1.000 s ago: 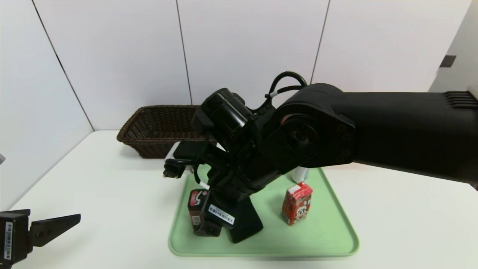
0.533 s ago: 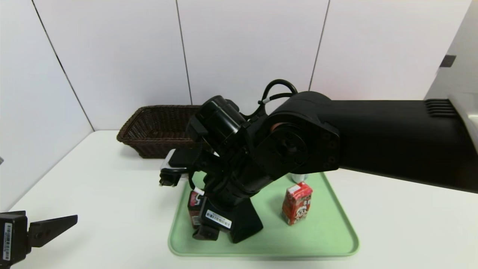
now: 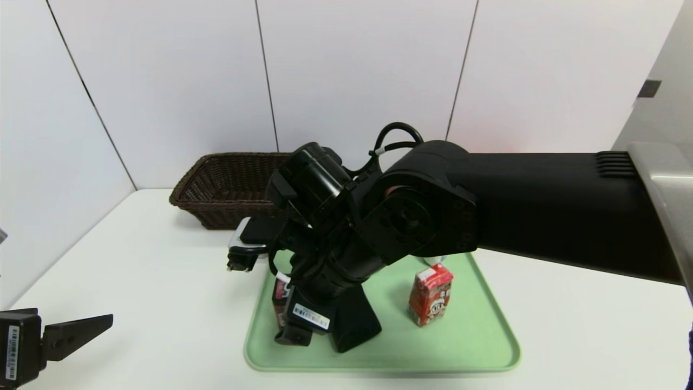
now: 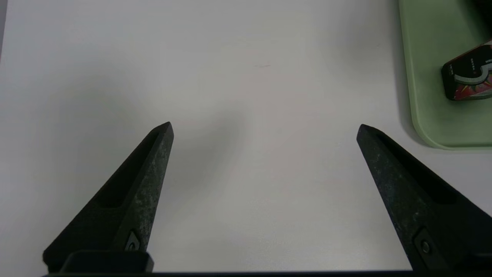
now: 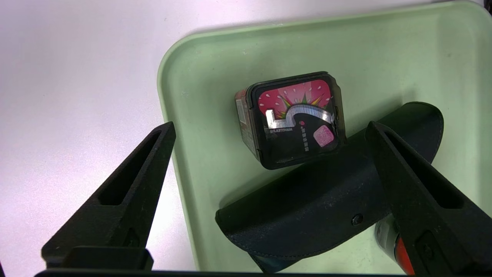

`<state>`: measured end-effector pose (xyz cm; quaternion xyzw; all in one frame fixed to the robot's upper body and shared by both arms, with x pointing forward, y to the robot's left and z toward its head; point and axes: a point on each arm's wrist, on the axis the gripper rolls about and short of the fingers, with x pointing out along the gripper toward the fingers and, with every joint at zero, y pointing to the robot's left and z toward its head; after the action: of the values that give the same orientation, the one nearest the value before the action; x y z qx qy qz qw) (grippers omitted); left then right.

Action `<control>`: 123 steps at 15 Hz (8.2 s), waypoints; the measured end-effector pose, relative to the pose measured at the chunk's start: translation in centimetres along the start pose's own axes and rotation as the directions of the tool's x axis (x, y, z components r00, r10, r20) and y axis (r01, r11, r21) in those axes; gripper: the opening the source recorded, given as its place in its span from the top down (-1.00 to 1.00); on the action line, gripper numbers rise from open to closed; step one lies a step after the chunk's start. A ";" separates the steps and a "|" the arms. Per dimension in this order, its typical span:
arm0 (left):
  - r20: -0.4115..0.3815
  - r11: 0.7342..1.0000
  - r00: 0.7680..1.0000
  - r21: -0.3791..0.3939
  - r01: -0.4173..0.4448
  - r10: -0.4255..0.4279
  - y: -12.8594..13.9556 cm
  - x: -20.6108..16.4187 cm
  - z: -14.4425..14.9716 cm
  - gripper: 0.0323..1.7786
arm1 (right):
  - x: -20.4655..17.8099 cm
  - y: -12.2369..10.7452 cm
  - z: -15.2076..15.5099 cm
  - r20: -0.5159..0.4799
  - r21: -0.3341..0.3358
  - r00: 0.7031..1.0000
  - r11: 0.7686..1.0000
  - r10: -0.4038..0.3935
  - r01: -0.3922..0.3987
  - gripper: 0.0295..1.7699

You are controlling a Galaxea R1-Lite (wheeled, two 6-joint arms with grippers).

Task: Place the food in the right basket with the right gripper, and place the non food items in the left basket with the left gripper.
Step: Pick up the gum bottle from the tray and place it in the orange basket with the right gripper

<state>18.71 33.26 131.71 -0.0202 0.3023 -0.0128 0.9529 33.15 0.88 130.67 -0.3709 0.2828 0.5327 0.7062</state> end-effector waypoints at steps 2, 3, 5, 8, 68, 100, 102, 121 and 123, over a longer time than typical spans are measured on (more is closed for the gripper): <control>-0.004 1.000 1.000 0.000 0.000 0.000 0.0 0.0 -0.1 -0.90 | -0.2 -0.2 -0.1 0.001 0.008 1.000 1.000 -0.001 0.001 -0.92; -0.002 1.000 1.000 0.000 0.000 0.000 0.0 0.0 -0.1 -0.90 | -0.4 -0.4 -0.2 0.003 0.015 1.000 1.000 -0.002 0.002 -0.92; -0.002 1.000 1.000 0.000 -0.001 0.001 0.0 0.0 -0.1 -0.90 | -0.4 -0.4 -0.3 0.006 0.024 1.000 1.000 0.001 -0.001 -0.92; -0.003 1.000 1.000 0.000 0.000 0.000 0.0 0.0 -0.1 -0.90 | -0.5 -0.9 -0.7 0.032 0.039 0.998 0.997 0.058 -0.059 -0.92; -0.037 1.000 0.999 0.004 -0.001 0.001 0.0 1.0 0.1 -0.90 | 5.4 -1.0 -7.1 0.482 0.168 0.871 0.986 -0.092 0.012 -0.92; 0.017 1.000 1.000 0.018 0.006 -0.007 0.0 0.0 0.5 -0.90 | -10.4 -6.8 -5.2 0.474 0.553 0.613 0.755 -0.632 0.351 0.14; 0.020 1.000 1.000 0.017 0.006 -0.007 0.0 -0.1 0.5 -0.90 | -11.9 -8.5 -6.4 0.433 0.601 0.582 0.701 -0.689 0.384 0.14; 0.034 1.000 0.999 0.014 0.007 -0.007 0.0 -0.5 0.3 -0.90 | -11.1 -19.8 -22.8 -0.040 0.814 0.531 0.280 -0.847 0.508 0.14; 0.029 1.000 1.000 0.014 0.006 -0.007 0.0 -0.5 0.1 -0.90 | -9.6 -20.5 -23.6 -0.057 0.817 0.543 0.274 -0.838 0.508 0.14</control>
<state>18.34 33.24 132.11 -0.0148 0.2882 -0.0176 0.9573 50.17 -27.00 129.54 -0.0102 0.1396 0.0601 0.9883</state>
